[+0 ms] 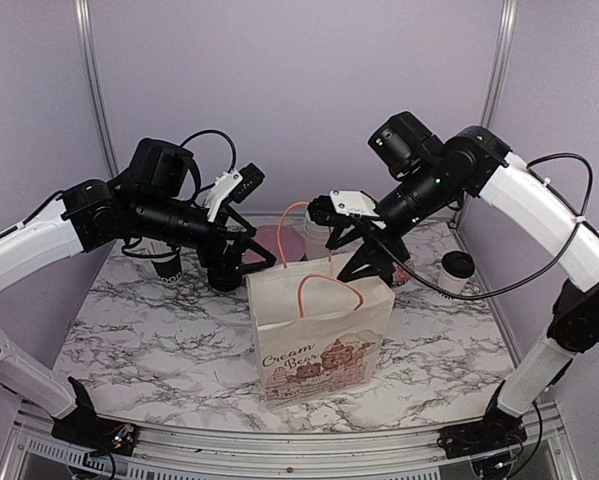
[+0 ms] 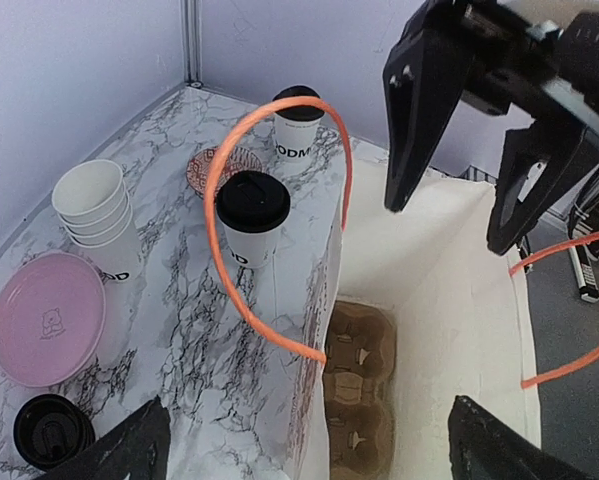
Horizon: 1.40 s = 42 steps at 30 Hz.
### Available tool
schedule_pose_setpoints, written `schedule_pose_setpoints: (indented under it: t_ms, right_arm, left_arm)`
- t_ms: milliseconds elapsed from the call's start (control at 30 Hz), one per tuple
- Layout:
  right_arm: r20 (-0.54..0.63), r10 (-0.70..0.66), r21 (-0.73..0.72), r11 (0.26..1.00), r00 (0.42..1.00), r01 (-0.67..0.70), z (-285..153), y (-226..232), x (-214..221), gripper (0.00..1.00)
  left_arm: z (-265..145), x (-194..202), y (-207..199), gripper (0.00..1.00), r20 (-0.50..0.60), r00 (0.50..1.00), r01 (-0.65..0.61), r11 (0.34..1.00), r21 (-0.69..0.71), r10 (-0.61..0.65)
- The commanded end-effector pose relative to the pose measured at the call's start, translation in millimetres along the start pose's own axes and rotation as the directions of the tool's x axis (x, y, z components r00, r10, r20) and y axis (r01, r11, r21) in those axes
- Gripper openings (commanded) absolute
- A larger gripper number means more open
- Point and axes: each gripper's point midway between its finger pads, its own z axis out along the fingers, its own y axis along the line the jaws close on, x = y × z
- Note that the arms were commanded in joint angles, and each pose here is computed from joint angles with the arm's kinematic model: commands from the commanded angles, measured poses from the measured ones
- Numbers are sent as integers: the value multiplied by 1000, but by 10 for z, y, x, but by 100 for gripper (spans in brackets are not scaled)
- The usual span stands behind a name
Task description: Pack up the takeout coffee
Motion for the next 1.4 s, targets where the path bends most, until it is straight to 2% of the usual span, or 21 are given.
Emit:
schedule_pose_setpoints:
  t_ms: [0, 100, 167, 233, 300, 333, 467, 600, 833, 933, 1133, 1267, 1367]
  right_arm:
    - [165, -34, 13, 999, 986, 32, -546, 96, -164, 64]
    - [223, -2, 40, 999, 975, -7, -794, 67, -66, 64]
    - [262, 12, 74, 997, 965, -32, -970, 47, 5, 64]
    - [294, 17, 121, 991, 956, -55, -1118, 15, 82, 65]
    - [310, 31, 187, 978, 950, -93, -1214, -70, 201, 65]
    - [313, 39, 221, 969, 949, -113, -1244, -115, 266, 66]
    - [320, 90, 346, 915, 943, -205, -1360, -334, 540, 67]
    - [346, 158, 413, 859, 925, -302, -1436, -538, 791, 69]
    - [350, 249, 385, 841, 903, -381, -1232, -671, 1061, 71]
    - [342, 267, 382, 837, 901, -393, -1172, -712, 1131, 71]
    - [323, 313, 379, 822, 893, -425, -1055, -784, 1278, 75]
    - [307, 333, 374, 819, 891, -435, -980, -752, 1367, 75]
    - [297, 346, 373, 816, 890, -442, -946, -727, 1412, 75]
  left_arm:
    - [189, -181, 32, 95, 16, 1000, -2, 1000, 6, 2]
    - [337, -291, 119, 88, 15, 1000, 18, 1000, -11, -18]
    - [420, -371, 136, 73, 19, 1000, 22, 1000, 2, -22]
    - [489, -450, 103, 47, 28, 999, 16, 999, 38, -17]
    - [543, -520, 81, 9, 38, 999, 15, 998, 62, -17]
    - [550, -555, 88, 0, 44, 999, 19, 998, 62, -22]
    - [395, -644, -251, 0, 78, 997, -31, 988, 154, 19]
    - [266, -482, -672, 0, 62, 997, -50, 968, 247, 36]
    - [160, -134, -1365, 0, 1, 1000, -7, 934, 357, 7]
    - [152, -131, -1729, 0, 23, 1000, -13, 903, 430, 3]
    - [171, -60, -2285, 0, -9, 999, -33, 846, 532, 45]
    - [83, 50, -2465, 0, -47, 993, -60, 818, 572, 105]
    - [104, 79, -2401, 0, -55, 990, -82, 840, 537, 132]
